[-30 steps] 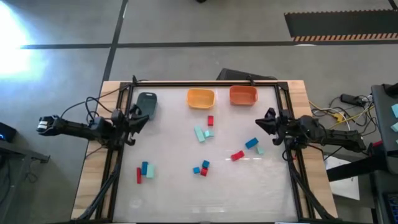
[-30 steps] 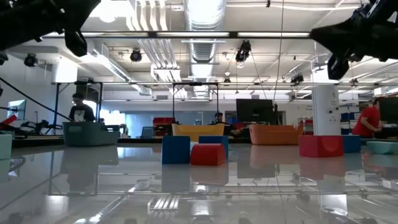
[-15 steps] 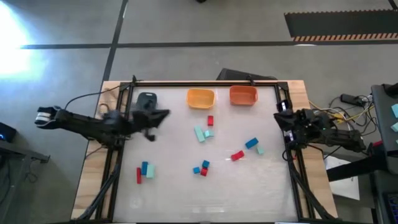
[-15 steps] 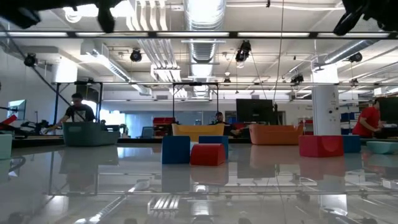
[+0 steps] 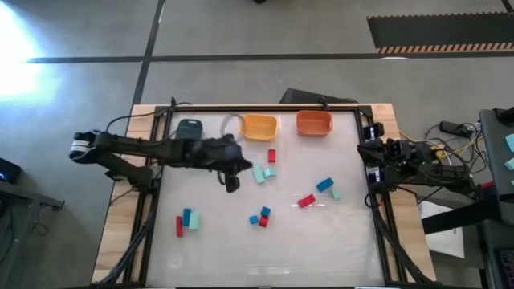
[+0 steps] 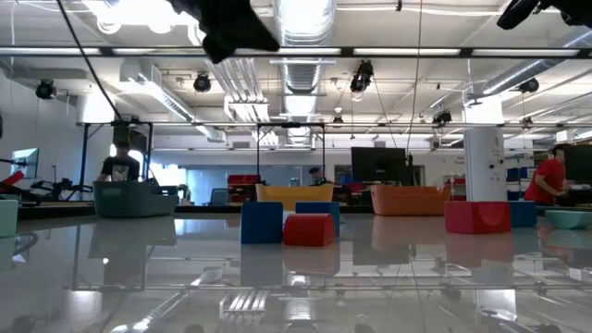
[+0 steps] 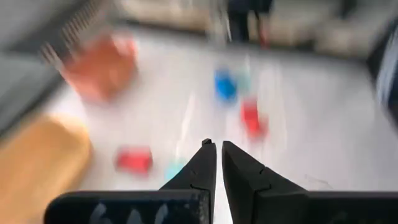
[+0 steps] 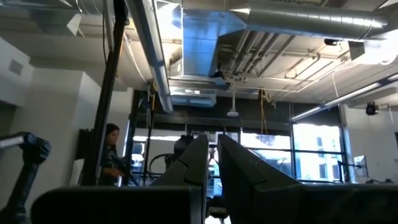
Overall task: Sort & place blocks by color
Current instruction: Put the large light blue rectangular block into the yellow bin
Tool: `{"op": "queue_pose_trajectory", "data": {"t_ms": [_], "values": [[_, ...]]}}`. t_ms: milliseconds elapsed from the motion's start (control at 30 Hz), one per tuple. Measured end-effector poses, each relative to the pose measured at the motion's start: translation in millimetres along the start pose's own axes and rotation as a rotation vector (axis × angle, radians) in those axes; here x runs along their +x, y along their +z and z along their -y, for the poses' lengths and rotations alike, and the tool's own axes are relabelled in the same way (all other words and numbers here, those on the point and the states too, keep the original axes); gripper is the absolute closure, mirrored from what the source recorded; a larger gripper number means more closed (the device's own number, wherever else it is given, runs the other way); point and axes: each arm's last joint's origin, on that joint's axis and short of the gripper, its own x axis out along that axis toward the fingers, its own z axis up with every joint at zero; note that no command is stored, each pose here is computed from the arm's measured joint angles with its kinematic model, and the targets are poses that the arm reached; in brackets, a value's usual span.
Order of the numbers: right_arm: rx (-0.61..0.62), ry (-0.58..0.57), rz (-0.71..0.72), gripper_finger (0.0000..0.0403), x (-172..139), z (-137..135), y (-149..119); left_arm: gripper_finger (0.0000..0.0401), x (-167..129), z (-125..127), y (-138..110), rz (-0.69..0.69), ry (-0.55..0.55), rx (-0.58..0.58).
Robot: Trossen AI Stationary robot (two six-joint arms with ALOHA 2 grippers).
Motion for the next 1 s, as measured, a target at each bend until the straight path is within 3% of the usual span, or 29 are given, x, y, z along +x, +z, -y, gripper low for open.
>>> {"op": "queue_pose_trajectory", "data": {"t_ms": [67, 233, 433, 600, 733, 1000], "values": [[-0.015, 0.0, -0.005, 0.0376, 2, 0, 1, 0.039, 10, 1, -1, -0.141, -0.014, 0.061], [-0.011, 0.0, -0.028, 0.0376, 6, 1, 0, 0.039, 44, 0, -3, -0.332, -0.012, 0.246], [0.034, 0.009, -0.055, 0.0376, 9, 1, -3, 0.039, 85, -10, -18, -0.453, -0.037, 0.457], [0.051, 0.009, -0.091, 0.0376, 8, 1, -8, 0.0383, 107, -26, -31, -0.53, -0.048, 0.541], [0.066, 0.01, -0.125, 0.0376, 8, 0, -11, 0.034, 123, -36, -39, -0.551, -0.049, 0.576], [0.114, 0.008, -0.17, 0.0376, 7, 0, -15, 0.0209, 146, -43, -54, -0.579, -0.082, 0.692]]}}
